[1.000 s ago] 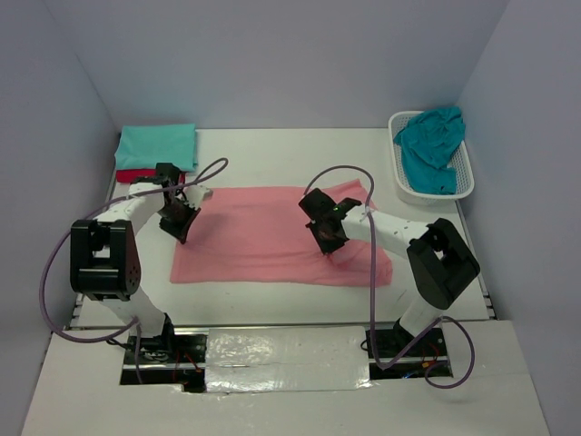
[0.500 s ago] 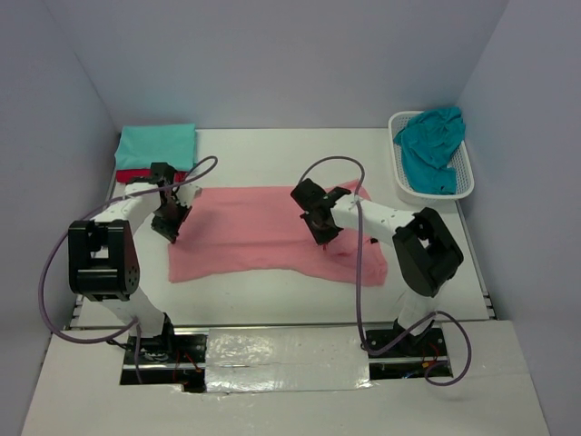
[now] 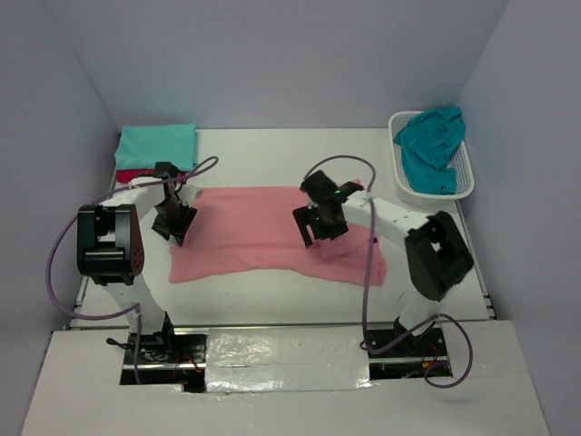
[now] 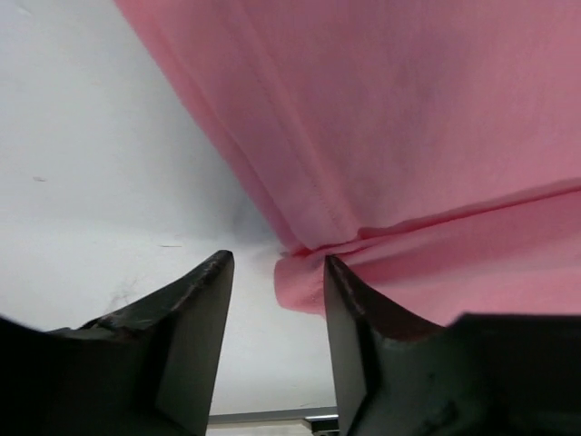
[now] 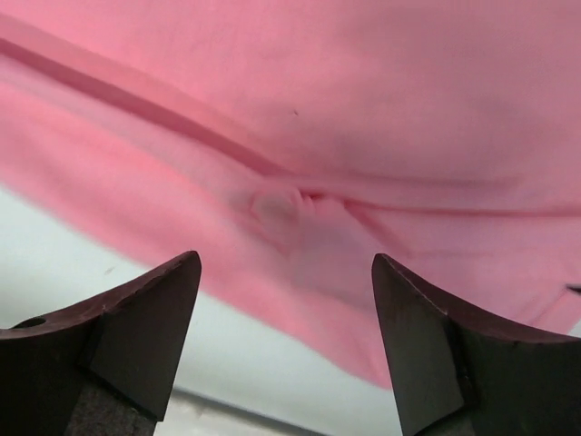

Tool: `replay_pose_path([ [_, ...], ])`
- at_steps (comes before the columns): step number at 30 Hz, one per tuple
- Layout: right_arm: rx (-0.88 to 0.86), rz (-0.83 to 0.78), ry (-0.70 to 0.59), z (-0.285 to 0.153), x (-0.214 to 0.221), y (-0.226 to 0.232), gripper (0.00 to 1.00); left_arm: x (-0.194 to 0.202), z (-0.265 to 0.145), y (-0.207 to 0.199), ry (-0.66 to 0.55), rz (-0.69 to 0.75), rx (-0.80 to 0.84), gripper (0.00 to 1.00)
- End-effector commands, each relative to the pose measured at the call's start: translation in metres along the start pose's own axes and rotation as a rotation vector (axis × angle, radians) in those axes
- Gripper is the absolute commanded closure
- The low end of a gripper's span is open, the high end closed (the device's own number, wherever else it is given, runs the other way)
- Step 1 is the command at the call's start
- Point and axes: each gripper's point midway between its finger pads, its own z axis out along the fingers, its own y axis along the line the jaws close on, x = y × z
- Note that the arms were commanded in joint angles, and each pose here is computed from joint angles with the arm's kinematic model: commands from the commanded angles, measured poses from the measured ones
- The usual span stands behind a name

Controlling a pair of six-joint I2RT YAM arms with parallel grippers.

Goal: Fold and stack the t-shirts
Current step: Fold the flattened tshirt in 1/3 of the way

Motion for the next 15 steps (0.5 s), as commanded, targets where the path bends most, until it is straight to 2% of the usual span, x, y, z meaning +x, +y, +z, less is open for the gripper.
replay_pose_path([
  [1,-0.156,0.173,-0.195,-0.065,-0.031,-0.006,0.16,-0.021,-0.020,0.016,-0.064,-0.039,-0.014,0.42],
  [2,-0.151,0.331,-0.182,-0.065,-0.021,-0.034,0.16,-0.019,-0.027,0.018,-0.064,-0.053,-0.004,0.42],
  [4,-0.196,0.481,-0.213,-0.084,-0.009,-0.053,0.17,-0.021,-0.046,0.028,-0.098,-0.084,0.001,0.39],
  [5,-0.168,0.606,-0.206,-0.085,0.014,-0.075,0.18,-0.013,-0.051,0.025,-0.074,-0.085,0.025,0.39],
  [9,-0.103,0.802,-0.172,-0.074,0.074,-0.104,0.23,0.031,-0.047,0.002,0.051,-0.067,0.102,0.38],
  [10,-0.110,0.833,-0.155,-0.068,0.091,-0.103,0.25,0.037,-0.047,0.001,0.061,-0.063,0.092,0.39],
  [15,-0.114,0.962,-0.172,-0.057,0.115,-0.116,0.31,0.046,-0.041,-0.001,0.049,-0.070,0.068,0.37],
])
